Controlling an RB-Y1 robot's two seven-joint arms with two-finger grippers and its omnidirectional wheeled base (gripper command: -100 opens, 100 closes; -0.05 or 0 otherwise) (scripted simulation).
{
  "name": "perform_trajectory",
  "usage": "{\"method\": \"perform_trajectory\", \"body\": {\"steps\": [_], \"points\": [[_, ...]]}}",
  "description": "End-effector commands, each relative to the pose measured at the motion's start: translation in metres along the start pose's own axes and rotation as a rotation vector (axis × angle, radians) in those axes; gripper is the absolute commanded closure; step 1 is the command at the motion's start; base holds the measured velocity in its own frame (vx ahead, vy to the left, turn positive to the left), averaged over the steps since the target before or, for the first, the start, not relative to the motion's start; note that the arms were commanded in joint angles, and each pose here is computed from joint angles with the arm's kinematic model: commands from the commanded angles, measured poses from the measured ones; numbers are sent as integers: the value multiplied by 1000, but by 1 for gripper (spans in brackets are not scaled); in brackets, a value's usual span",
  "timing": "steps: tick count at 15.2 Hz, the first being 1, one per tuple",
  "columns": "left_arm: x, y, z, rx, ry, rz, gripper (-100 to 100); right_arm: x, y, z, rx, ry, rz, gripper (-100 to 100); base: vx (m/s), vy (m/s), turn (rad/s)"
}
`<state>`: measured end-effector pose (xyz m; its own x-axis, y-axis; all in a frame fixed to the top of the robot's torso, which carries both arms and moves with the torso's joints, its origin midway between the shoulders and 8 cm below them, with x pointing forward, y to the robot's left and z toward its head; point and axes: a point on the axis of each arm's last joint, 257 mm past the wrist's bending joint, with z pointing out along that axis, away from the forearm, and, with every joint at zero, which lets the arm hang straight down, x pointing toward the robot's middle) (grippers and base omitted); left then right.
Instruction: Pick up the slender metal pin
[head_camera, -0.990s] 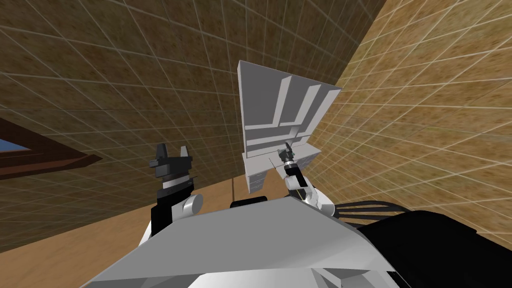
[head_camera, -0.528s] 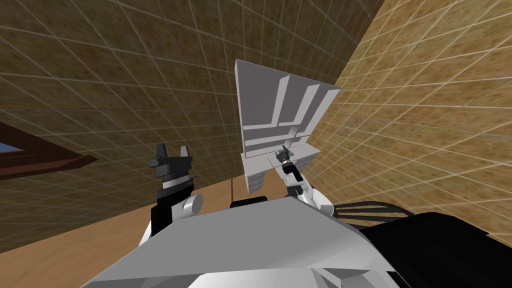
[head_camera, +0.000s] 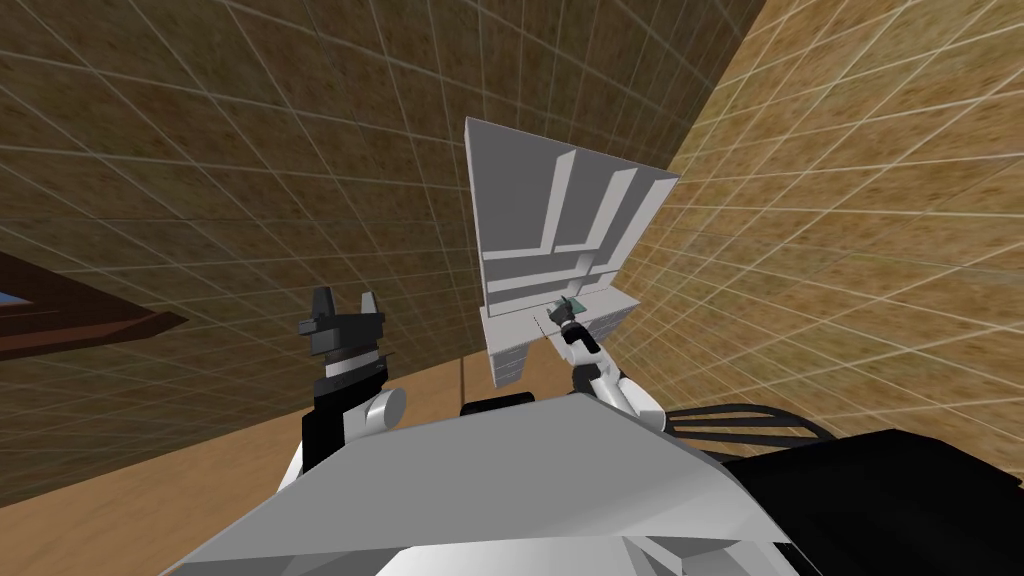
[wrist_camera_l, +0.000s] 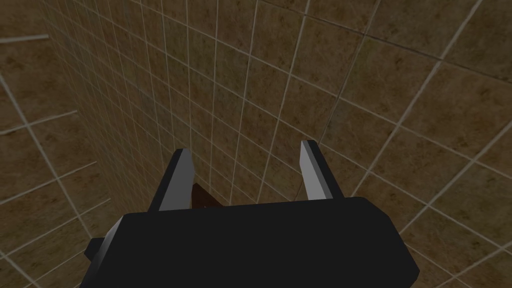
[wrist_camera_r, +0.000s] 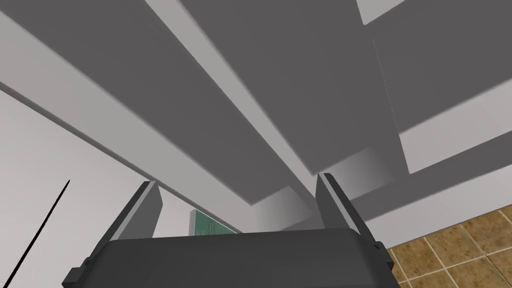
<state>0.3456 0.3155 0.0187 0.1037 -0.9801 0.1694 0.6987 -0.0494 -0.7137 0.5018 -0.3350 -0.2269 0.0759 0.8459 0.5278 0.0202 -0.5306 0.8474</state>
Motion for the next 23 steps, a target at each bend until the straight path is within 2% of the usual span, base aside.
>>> {"method": "perform_trajectory", "body": {"steps": [1,2,3,5,6,8,9,12,13,15,16,18,19,21,22,23], "points": [[0,0,0,0,0,0,0,-15,-20,6,60,-43,58,-100,11,-47,-3],[0,0,0,0,0,0,0,-15,-21,6,64,-46,58,-100,7,-36,5],[0,0,0,0,0,0,0,-21,-32,14,98,-67,119,-100,6,-40,-6],[0,0,0,0,0,0,0,-27,-39,13,120,-86,124,-100,5,-34,-3],[0,0,0,0,0,0,0,-31,-48,21,152,-107,191,-100,6,-33,-8],[0,0,0,0,0,0,0,-38,-57,19,175,-129,192,-100,7,-31,1],[0,0,0,0,0,0,0,-38,-65,26,211,-150,258,-100,6,-31,-8],[0,0,0,0,0,0,0,-48,-75,24,229,-175,261,-100,8,-28,-1],[0,0,0,0,0,0,0,-49,-85,29,272,-204,329,-100,2,-27,-8],[0,0,0,0,0,0,0,-57,-92,27,282,-222,329,-100,4,-28,-1],[0,0,0,0,0,0,0,-55,-101,33,318,-247,397,-100,8,-35,-11],[0,0,0,0,0,0,0,-65,-110,29,334,-272,398,-100,5,-34,2],[0,0,0,0,0,0,0,-63,-119,33,369,-300,464,-100,7,-33,-9],[0,0,0,0,0,0,0,-72,-127,29,384,-323,466,-100,9,-32,-1],[0,0,0,0,0,0,0,-70,-136,33,418,-354,533,-100,12,-34,-7],[0,0,0,0,0,0,0,-76,-143,29,432,-375,534,-100,9,-38,-3]]}}
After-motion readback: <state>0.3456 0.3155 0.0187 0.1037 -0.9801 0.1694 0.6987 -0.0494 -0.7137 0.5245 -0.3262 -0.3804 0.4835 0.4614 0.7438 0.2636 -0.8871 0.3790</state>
